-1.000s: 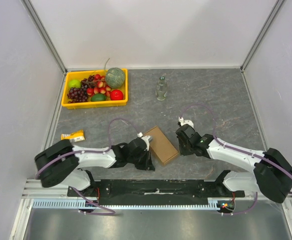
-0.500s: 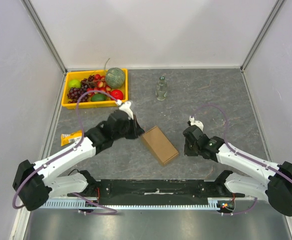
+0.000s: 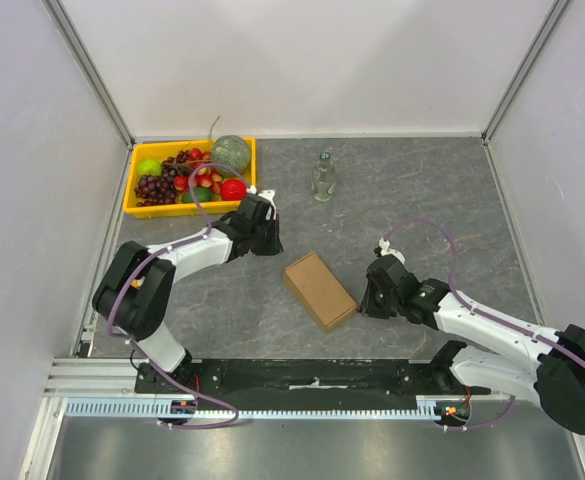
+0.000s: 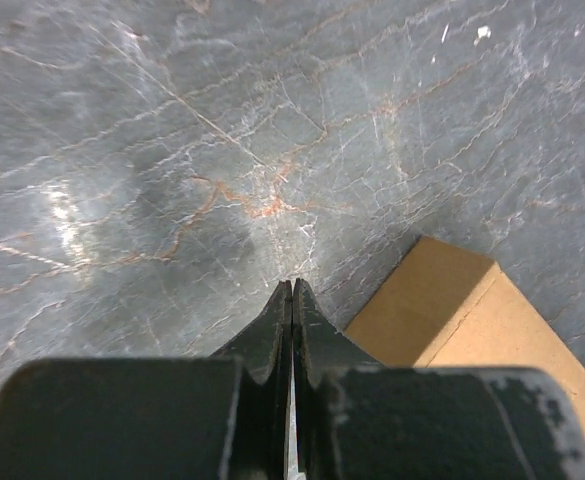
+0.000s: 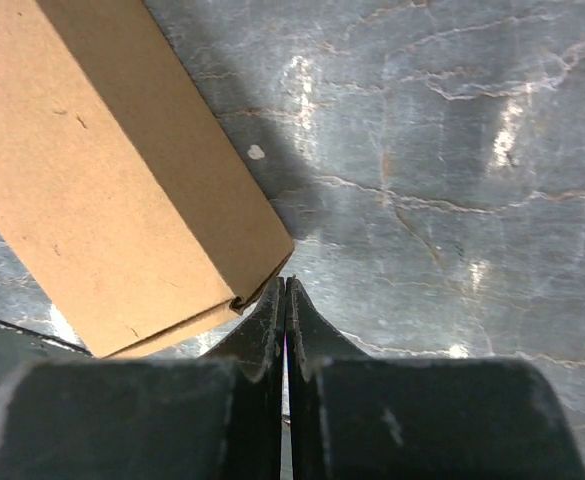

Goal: Fold the paper box

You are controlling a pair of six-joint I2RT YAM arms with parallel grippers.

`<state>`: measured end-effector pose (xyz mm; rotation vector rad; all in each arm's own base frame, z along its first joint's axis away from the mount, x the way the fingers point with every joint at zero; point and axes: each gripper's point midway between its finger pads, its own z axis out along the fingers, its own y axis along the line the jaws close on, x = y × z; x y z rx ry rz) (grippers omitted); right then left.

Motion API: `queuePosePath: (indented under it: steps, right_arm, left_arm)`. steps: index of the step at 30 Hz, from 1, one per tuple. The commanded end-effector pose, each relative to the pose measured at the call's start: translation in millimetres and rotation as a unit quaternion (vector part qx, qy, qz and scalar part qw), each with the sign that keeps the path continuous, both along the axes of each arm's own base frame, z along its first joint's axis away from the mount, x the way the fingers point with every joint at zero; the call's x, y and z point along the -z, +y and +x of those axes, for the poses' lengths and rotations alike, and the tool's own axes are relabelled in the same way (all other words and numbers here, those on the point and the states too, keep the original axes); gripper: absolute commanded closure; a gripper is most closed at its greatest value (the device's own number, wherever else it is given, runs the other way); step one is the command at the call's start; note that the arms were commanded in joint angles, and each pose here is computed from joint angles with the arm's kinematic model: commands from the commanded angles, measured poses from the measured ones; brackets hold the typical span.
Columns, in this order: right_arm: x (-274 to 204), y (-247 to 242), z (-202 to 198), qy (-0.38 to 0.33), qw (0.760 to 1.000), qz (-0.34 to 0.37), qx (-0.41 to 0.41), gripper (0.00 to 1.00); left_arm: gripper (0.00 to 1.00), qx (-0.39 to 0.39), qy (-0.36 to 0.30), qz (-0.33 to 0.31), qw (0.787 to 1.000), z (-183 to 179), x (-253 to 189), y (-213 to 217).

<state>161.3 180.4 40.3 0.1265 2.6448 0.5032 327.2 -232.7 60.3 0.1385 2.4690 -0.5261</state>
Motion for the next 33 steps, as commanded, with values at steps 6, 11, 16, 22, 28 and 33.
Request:
queuePosePath:
  steps: [6,11,16,22,28,33]
  right_arm:
    - [2.4,19.4,12.1,-0.008,1.0,0.023,-0.009,0.99]
    - [-2.6,21.3,25.6,-0.025,1.0,0.01,-0.011,0.98]
    - [-5.0,22.9,40.4,-0.032,0.999,-0.001,-0.018,0.98]
    - [-10.5,30.6,58.8,-0.043,0.999,-0.002,-0.03,0.98]
    - [-18.7,45.0,80.2,-0.057,0.997,0.001,-0.043,0.98]
    - [-17.0,29.3,104.2,-0.073,0.997,-0.029,-0.025,0.98]
  left_arm:
    - [0.98,0.059,0.002,-0.043,0.997,2.1,9.0,-27.4]
    - [0.98,0.066,0.023,-0.049,0.996,-25.3,14.4,-21.2]
    - [0.98,0.062,0.038,-0.049,0.996,-55.0,18.3,-16.0]
    - [0.98,0.062,0.052,-0.048,0.996,-84.1,22.7,-19.8]
    - [0.98,0.06,0.063,-0.033,0.996,-110.0,22.8,-22.7]
    - [0.98,0.034,0.071,-0.026,0.997,-125.7,24.6,-11.0]
